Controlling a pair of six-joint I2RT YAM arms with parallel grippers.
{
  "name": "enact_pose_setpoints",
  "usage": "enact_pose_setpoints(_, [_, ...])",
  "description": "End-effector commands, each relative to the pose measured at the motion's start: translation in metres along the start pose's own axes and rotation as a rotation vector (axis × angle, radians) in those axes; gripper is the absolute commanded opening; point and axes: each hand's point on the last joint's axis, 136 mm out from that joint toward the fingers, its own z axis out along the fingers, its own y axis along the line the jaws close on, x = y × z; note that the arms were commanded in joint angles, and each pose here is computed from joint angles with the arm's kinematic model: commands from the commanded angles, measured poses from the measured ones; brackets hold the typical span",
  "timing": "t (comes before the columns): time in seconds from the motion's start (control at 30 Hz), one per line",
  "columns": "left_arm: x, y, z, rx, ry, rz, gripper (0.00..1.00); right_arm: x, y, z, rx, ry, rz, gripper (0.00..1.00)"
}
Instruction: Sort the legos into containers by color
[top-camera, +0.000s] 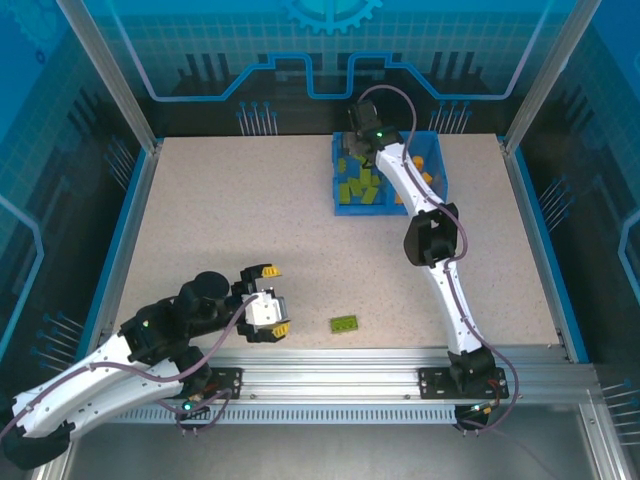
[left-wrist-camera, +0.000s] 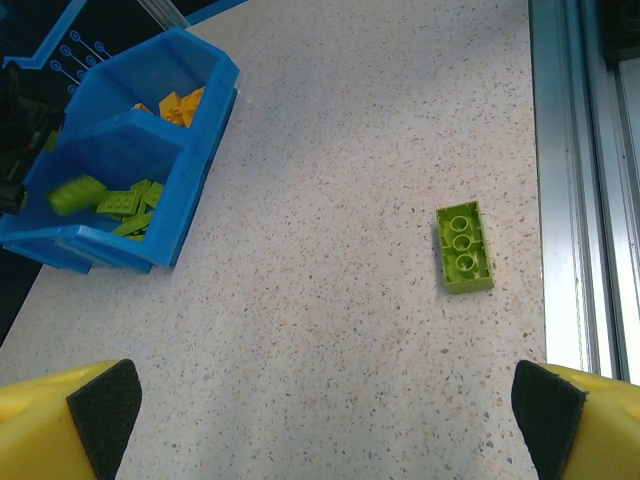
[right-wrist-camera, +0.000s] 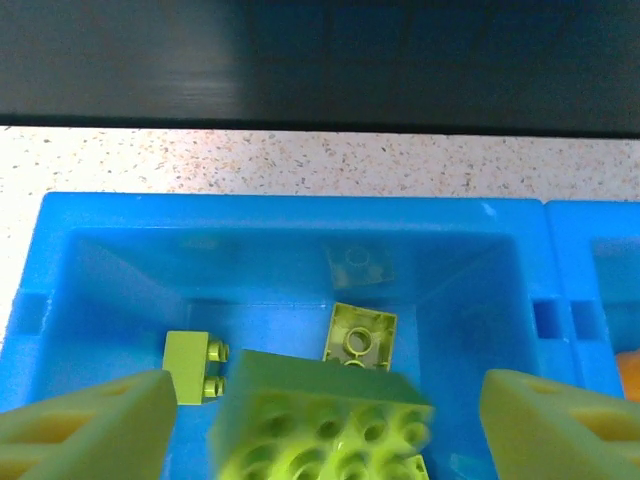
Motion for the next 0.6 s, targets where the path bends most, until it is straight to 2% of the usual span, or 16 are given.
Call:
enact_pose_setpoints(0.0, [-0.002, 0.001, 0.002, -0.006, -0.023, -0.012, 0.99, -0.034, -0.002, -0.028, -0.051, -0.074, 0.014, 0.87])
enact_pose_setpoints(0.2, [0.000, 0.001, 0.003, -0.002, -0.016, -0.020, 0.99, -0.041, 0.001, -0.072, -0.077, -0.059, 0.002, 0.86])
enact_pose_setpoints(0.33, [0.003, 0.000, 0.004, 0.000, -0.004, -0.015, 0.99, -0.027, 0.002, -0.121, -0.099, -0.011, -0.005, 0.86])
enact_pose_setpoints(0.47, [0.006, -0.001, 0.004, 0.003, 0.005, -0.001, 0.99, 0.011, 0.020, -0.180, -0.237, 0.048, -0.062, 0.88])
enact_pose_setpoints(0.57, [0.009, -0.003, 0.005, 0.012, 0.014, 0.020, 0.99, 0.062, 0.033, -0.227, -0.340, 0.104, -0.149, 0.88])
